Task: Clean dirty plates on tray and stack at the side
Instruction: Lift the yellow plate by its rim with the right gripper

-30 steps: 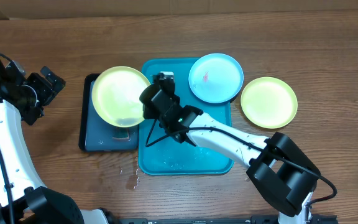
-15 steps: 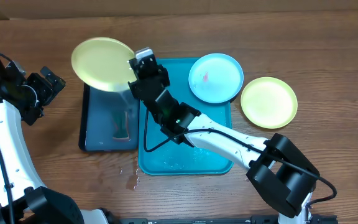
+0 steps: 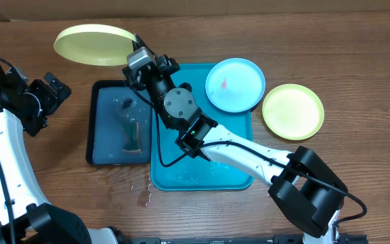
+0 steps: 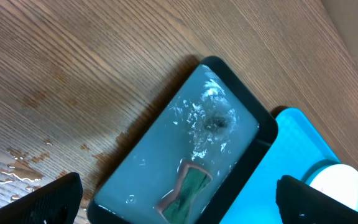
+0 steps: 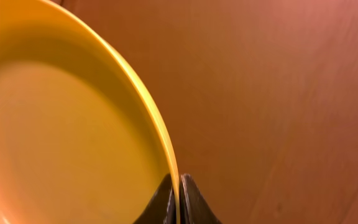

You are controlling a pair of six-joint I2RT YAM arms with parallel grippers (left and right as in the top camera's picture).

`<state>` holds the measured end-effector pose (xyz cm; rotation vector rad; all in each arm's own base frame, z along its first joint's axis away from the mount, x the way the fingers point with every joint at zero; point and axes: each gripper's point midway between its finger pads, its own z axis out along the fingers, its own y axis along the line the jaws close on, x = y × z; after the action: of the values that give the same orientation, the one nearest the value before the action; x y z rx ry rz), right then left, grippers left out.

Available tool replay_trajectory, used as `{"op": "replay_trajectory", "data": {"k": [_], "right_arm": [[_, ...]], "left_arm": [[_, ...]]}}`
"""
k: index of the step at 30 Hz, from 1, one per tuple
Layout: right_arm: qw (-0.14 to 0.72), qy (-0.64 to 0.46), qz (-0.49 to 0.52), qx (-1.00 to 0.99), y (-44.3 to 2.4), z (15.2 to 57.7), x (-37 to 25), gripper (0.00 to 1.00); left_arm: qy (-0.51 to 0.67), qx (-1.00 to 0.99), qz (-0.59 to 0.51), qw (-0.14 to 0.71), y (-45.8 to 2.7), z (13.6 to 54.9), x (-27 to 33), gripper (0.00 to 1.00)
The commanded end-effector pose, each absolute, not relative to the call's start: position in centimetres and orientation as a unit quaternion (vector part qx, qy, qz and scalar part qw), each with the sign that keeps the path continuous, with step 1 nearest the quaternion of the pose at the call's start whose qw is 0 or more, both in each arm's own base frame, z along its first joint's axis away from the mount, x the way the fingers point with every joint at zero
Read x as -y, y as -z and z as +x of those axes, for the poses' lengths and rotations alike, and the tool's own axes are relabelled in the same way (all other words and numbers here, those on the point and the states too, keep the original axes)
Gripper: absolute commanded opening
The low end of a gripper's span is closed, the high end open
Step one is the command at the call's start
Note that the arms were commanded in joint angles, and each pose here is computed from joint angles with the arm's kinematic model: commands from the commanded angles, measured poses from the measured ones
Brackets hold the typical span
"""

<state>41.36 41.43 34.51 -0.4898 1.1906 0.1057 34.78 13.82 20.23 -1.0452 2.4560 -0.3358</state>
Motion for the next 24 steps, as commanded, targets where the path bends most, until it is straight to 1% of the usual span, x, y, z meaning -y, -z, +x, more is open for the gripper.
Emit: {"op": "replay_trajectory", "data": {"k": [1, 6, 13, 18, 24], "right_arm": [[0.821, -0.013, -0.253, -0.512, -37.3, 40.5, -41.5, 0.04], [0.826, -0.019, -0.246, -0.507, -37.7, 40.2, -41.5, 0.04], [0.841, -0.099, -0.178, -0.501, -39.5, 39.6, -40.9, 0.04], [0.825, -0.136, -0.130, -0.532, -38.7, 40.2, -40.4, 0.04], [0.821, -0.147, -0.122, -0.538, -38.5, 40.3, -40.4, 0.04]], "left_arm": [[0.119, -0.887, -0.382, 0.231, -20.8, 34.9, -14.1, 1.00], [0.119, -0.887, -0.382, 0.231, -20.8, 34.9, -14.1, 0.99], [0.119, -0.887, -0.382, 0.231, -20.8, 34.9, -14.1, 1.00], [0.119, -0.887, -0.382, 0.231, -20.8, 34.9, -14.1, 1.00], [0.119, -0.887, -0.382, 0.231, -20.8, 34.9, -14.1, 1.00]]}}
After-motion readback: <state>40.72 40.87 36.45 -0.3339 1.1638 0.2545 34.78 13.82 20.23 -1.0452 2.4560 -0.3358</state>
